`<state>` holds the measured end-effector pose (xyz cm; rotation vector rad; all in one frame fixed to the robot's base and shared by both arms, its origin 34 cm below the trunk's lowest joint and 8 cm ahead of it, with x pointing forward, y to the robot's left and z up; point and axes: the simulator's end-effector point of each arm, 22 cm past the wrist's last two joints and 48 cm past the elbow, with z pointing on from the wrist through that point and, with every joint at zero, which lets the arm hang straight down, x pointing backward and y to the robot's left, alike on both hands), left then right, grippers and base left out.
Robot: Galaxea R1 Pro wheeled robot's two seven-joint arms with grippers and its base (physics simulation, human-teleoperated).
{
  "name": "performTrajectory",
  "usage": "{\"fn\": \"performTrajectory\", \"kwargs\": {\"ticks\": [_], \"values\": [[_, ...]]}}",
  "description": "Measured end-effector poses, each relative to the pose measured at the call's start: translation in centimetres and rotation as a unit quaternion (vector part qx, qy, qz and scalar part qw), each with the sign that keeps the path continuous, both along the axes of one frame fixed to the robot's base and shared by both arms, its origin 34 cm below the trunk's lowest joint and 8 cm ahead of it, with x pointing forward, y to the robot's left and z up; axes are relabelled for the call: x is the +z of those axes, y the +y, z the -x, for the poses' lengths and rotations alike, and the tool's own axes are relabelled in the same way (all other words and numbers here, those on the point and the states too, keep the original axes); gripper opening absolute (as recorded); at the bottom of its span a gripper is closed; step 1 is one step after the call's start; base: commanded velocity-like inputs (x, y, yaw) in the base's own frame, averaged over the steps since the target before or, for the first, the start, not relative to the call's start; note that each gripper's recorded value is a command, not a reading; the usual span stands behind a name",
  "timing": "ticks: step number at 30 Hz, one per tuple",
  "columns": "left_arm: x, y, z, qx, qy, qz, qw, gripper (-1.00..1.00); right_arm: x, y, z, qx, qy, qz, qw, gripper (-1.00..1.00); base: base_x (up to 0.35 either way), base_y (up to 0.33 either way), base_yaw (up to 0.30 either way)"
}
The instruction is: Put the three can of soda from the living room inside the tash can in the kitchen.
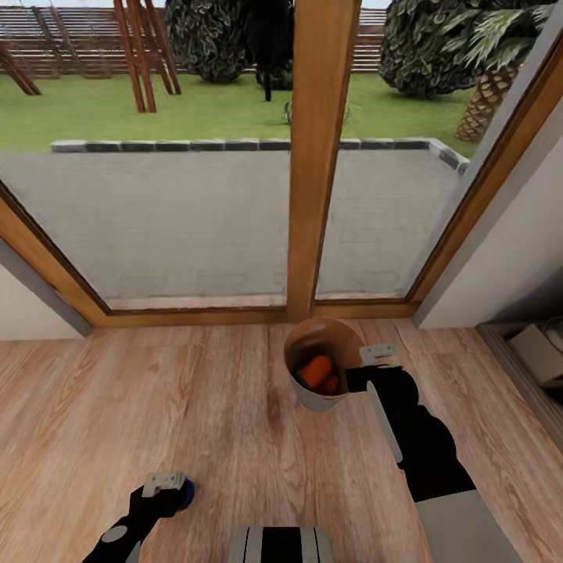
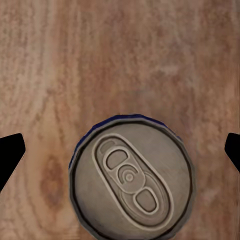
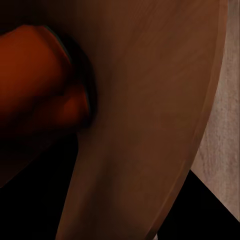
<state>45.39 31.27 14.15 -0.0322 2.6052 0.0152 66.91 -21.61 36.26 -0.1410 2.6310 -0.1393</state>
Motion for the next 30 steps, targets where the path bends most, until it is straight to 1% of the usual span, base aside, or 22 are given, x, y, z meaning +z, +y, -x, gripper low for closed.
{"fn": "performTrajectory", "kwargs": {"ticks": [11,15,30], "values": [[0.0,0.0,0.0,0.000,0.000,0.000,1.0000,1.00,0.0,0.0,0.0,0.000,0.000,0.001,1.0000,-1.00,0.032,0.000,0.000],[-0.7,0.0,0.6,0.000,0.008,0.000,1.0000,1.00,-1.0,0.0,0.3,0.000,0.009,-0.001,1.0000,-1.00,0.001,0.000,0.000],[-0.8,0.0,0.7,0.000,0.010,0.000,1.0000,1.00,-1.2,0.0,0.3,0.000,0.010,0.000,0.9999,-1.00,0.000,0.000,0.000]]}}
